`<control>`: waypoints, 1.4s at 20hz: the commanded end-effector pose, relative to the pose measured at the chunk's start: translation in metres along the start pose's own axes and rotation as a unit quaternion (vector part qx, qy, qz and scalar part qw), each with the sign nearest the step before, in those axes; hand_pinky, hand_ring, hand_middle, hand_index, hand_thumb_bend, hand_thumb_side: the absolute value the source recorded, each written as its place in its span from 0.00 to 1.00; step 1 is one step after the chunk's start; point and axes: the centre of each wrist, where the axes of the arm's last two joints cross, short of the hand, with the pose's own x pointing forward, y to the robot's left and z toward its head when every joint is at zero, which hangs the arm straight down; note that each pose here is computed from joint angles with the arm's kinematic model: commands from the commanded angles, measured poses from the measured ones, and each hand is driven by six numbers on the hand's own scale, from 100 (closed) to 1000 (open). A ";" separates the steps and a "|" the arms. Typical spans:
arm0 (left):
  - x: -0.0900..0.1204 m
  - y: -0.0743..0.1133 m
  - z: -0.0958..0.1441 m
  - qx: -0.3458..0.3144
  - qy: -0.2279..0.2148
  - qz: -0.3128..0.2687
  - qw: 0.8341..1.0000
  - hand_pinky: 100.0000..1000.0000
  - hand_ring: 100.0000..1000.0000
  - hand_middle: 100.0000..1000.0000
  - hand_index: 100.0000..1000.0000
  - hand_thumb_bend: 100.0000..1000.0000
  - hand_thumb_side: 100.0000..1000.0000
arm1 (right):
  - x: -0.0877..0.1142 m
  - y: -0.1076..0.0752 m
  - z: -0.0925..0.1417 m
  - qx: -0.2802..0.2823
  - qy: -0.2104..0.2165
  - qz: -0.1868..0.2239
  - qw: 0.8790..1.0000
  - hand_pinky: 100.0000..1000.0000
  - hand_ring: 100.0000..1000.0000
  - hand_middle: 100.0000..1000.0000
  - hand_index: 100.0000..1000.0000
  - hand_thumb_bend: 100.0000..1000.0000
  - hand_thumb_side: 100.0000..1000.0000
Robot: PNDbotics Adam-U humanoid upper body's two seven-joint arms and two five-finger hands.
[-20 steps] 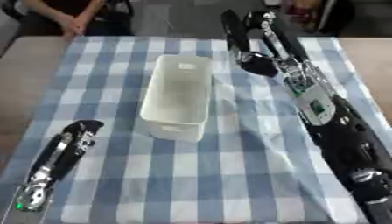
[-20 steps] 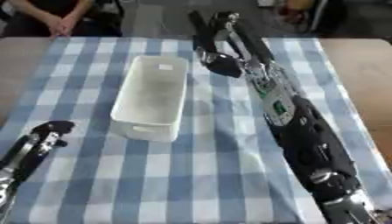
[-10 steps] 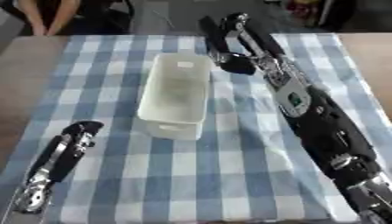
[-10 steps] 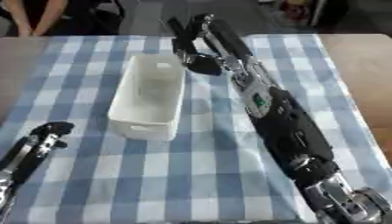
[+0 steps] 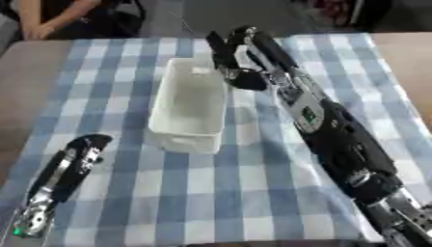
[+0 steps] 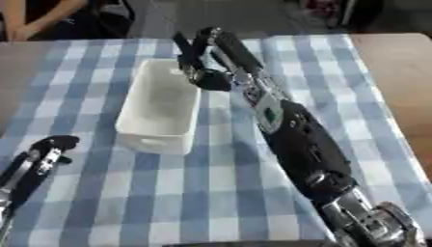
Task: Pick up objects on the table and place them in the box.
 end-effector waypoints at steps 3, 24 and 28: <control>0.007 0.003 -0.004 0.000 -0.014 -0.003 1.000 0.65 0.77 0.78 0.79 1.00 1.00 | 0.017 -0.007 -0.017 0.000 -0.041 0.012 0.999 0.71 0.51 0.51 0.38 0.00 0.41; 0.008 0.002 -0.005 -0.004 -0.017 -0.004 1.000 0.65 0.77 0.78 0.79 1.00 1.00 | 0.028 -0.001 -0.021 0.023 -0.071 0.014 0.997 0.72 0.53 0.54 0.51 0.00 0.51; 0.008 0.002 -0.005 -0.004 -0.017 -0.004 1.000 0.65 0.77 0.78 0.79 1.00 1.00 | 0.029 0.000 -0.021 0.043 -0.083 0.022 0.995 0.76 0.57 0.59 0.68 0.15 0.73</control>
